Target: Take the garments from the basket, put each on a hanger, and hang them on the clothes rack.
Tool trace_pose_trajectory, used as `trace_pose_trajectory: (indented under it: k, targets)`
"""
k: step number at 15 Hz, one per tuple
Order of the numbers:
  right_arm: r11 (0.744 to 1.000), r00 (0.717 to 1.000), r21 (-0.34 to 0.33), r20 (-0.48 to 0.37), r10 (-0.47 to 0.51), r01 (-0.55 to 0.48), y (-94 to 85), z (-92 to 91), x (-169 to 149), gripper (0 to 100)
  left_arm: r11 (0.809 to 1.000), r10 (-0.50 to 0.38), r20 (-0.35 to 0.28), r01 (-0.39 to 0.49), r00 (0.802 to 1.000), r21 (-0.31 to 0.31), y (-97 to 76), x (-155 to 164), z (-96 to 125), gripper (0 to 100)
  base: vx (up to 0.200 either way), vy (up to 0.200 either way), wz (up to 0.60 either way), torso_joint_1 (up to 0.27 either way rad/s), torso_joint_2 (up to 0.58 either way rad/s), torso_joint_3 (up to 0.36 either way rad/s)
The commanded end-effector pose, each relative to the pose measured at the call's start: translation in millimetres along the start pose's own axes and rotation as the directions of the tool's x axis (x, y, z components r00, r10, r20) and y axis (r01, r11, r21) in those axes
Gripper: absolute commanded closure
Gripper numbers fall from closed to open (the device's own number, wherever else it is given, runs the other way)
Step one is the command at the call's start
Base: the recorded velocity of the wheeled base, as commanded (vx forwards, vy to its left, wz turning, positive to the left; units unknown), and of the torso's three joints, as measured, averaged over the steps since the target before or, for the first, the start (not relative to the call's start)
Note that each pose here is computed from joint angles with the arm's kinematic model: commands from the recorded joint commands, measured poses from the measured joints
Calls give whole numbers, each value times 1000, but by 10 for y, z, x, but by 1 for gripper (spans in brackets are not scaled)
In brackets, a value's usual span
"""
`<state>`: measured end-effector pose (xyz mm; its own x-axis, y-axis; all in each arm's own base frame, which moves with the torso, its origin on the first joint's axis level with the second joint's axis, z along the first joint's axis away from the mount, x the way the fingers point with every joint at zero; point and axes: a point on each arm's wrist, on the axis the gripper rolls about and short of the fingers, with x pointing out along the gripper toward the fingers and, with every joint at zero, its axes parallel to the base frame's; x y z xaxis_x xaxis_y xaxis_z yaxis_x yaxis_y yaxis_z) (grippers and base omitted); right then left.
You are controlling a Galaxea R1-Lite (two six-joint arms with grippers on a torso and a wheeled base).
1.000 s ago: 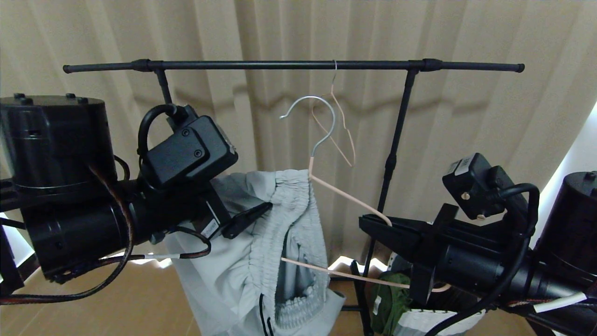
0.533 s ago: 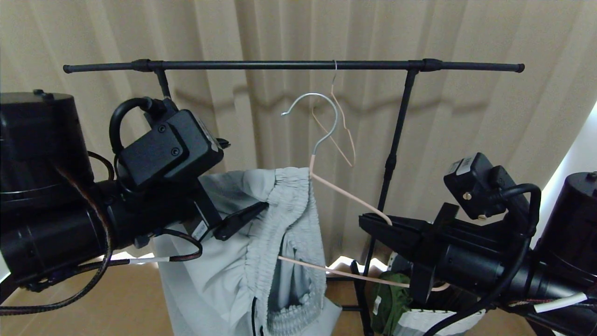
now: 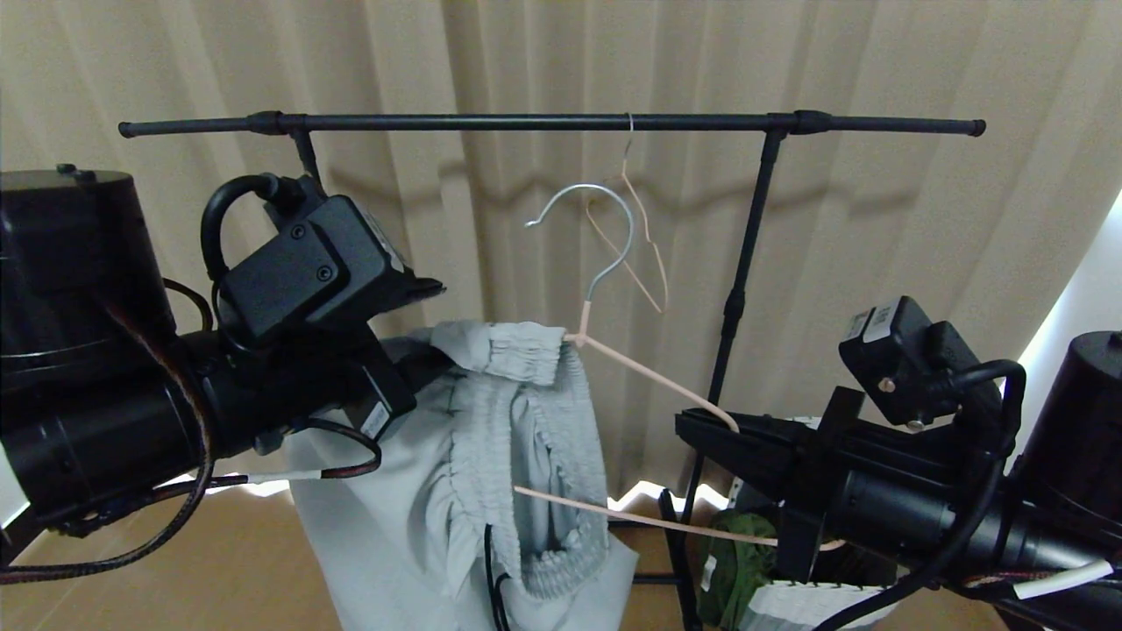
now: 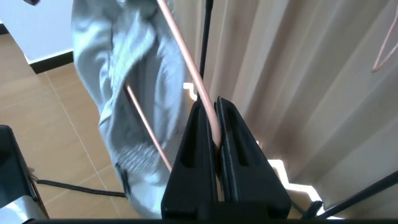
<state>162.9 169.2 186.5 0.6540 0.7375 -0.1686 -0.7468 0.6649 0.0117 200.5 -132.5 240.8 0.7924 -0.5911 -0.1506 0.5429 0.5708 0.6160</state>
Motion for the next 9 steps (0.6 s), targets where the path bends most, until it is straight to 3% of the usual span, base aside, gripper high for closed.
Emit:
trace_pose_trajectory:
  k: [1, 9]
  targets:
    - [1000, 1000, 0, 8, 8, -8, 4, 18, -16, 100, 1000, -10, -10, 10, 1000, 0, -20, 40, -27, 100, 0, 0, 0, 0, 0, 0]
    - [1000, 1000, -4, 18, 22, -22, 8, 39, -36, 100, 1000, -16, -23, 16, 1000, -6, -35, 86, -52, 100, 0, 0, 0, 0, 0, 0]
